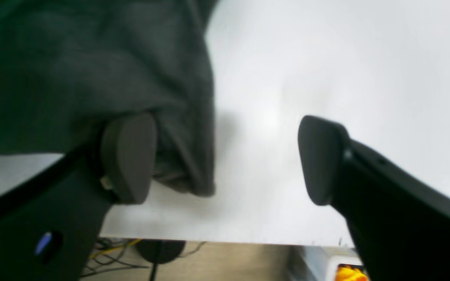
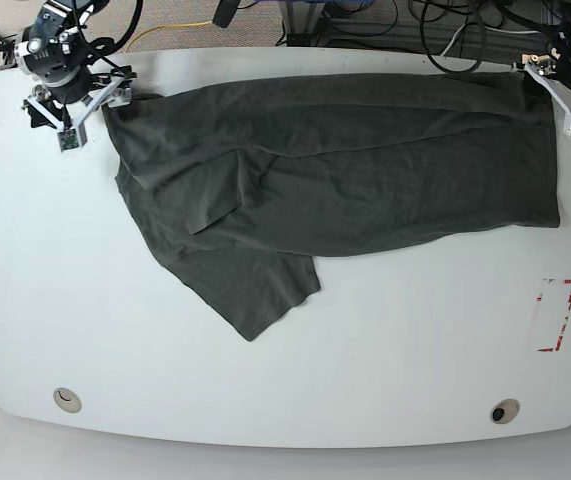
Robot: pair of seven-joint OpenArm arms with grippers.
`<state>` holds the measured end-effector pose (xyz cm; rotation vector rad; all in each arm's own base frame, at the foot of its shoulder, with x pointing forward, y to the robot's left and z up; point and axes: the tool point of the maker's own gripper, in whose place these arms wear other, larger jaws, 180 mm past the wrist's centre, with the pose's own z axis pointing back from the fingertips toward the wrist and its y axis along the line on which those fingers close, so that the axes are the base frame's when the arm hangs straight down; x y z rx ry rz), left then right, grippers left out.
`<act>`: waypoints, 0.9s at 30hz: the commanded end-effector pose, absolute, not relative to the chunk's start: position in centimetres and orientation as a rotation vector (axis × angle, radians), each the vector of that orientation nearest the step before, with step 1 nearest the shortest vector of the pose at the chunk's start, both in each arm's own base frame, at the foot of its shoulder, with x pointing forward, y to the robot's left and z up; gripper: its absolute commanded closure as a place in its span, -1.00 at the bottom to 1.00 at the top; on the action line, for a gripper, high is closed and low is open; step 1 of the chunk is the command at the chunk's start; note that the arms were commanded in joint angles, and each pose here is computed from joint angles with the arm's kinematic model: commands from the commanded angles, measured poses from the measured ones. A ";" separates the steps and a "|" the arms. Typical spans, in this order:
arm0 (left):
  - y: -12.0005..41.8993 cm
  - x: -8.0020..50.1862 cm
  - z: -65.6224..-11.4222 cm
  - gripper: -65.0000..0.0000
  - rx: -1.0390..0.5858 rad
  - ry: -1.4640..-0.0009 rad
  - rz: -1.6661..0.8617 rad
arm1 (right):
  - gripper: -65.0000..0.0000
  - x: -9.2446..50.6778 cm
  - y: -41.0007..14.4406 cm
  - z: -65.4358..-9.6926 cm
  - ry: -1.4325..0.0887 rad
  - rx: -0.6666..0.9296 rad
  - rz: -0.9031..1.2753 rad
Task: Fold the T-shirt properly
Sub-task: 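Lower the folded edge with both grippers onto the shirt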
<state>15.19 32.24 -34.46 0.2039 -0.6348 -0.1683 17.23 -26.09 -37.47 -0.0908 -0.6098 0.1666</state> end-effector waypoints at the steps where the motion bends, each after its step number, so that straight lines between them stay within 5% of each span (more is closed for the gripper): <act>1: 31.6 15.9 -34.0 -0.37 0.195 -0.672 -0.169 | -0.55 18.2 -26.6 -35.6 -0.698 -0.076 0.136; 5: 30.5 18.1 -33.7 -0.37 0.174 -0.717 -0.190 | -0.48 18.9 -26.1 -35.2 -0.728 -0.036 0.121; 12: 29.1 17.1 -36.3 -0.37 0.169 -0.589 -0.259 | -0.38 19.4 -25.3 -35.4 -0.705 0.020 0.101; 17: 30.0 15.1 -38.4 -0.37 0.164 -0.503 -0.237 | 0.37 19.7 -24.4 -35.7 -0.701 0.041 0.082; 20: 31.2 13.7 -40.1 -0.37 0.161 -0.429 -0.226 | 0.65 19.7 -24.5 -35.9 -0.692 0.042 0.079; 27: 32.9 11.8 -42.6 -0.37 0.137 -0.337 -0.194 | 0.19 16.5 -24.4 -37.5 -0.560 0.049 0.083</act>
